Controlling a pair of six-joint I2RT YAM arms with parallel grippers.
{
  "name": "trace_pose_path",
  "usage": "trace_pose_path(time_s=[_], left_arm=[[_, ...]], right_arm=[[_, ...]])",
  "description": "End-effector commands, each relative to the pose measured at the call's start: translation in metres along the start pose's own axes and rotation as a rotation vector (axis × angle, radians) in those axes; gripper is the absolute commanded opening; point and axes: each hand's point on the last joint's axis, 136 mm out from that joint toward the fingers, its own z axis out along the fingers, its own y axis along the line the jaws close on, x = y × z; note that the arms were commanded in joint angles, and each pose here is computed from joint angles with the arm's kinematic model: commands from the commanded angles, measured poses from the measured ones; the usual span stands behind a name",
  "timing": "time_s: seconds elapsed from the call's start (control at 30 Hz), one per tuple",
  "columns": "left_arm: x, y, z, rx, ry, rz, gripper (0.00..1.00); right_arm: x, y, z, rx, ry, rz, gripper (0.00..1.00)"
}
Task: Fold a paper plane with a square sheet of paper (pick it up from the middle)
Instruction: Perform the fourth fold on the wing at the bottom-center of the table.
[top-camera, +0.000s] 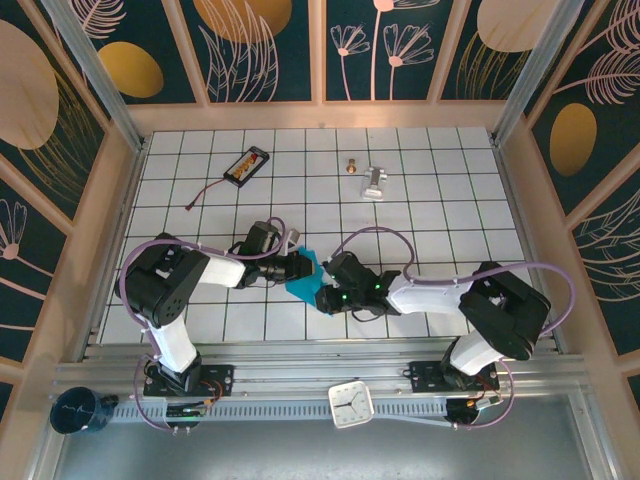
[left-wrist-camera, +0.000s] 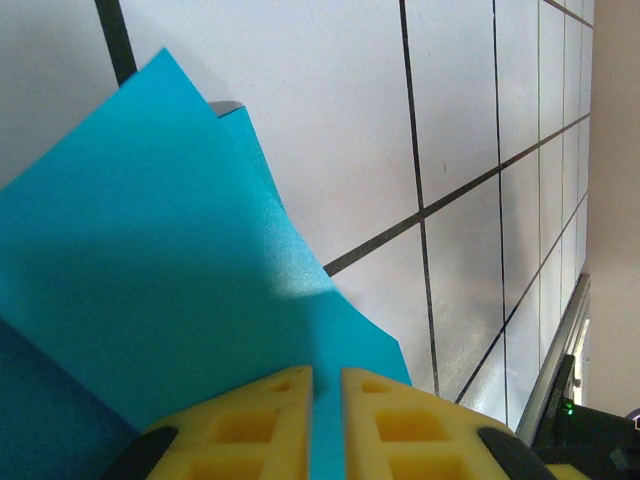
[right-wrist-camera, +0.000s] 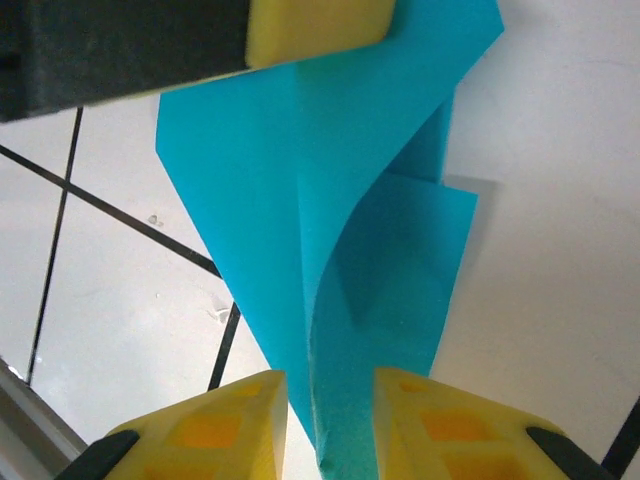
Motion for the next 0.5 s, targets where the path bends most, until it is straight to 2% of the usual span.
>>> trace_pose_path(time_s=[0.0,0.17,0.47], left_arm=[[0.0282,0.0427,0.0056,-0.127,0.074,-0.067,0.15],[0.0284,0.0421,0.0057,-0.124,0.076,-0.069,0.15],[0.0278,0.0417,0.0058,-0.124,0.077,-0.069,0.15]], right_arm=[[-0.0055,-0.0079,-0.0045,0.112,-0.032,-0.052,0.29],[-0.0046,-0.0130,-0.0017,0.179,-0.031,-0.085,0.28],[0.0026,-0.0100,0.0033,0.190,-0.011,-0.119,0.28]])
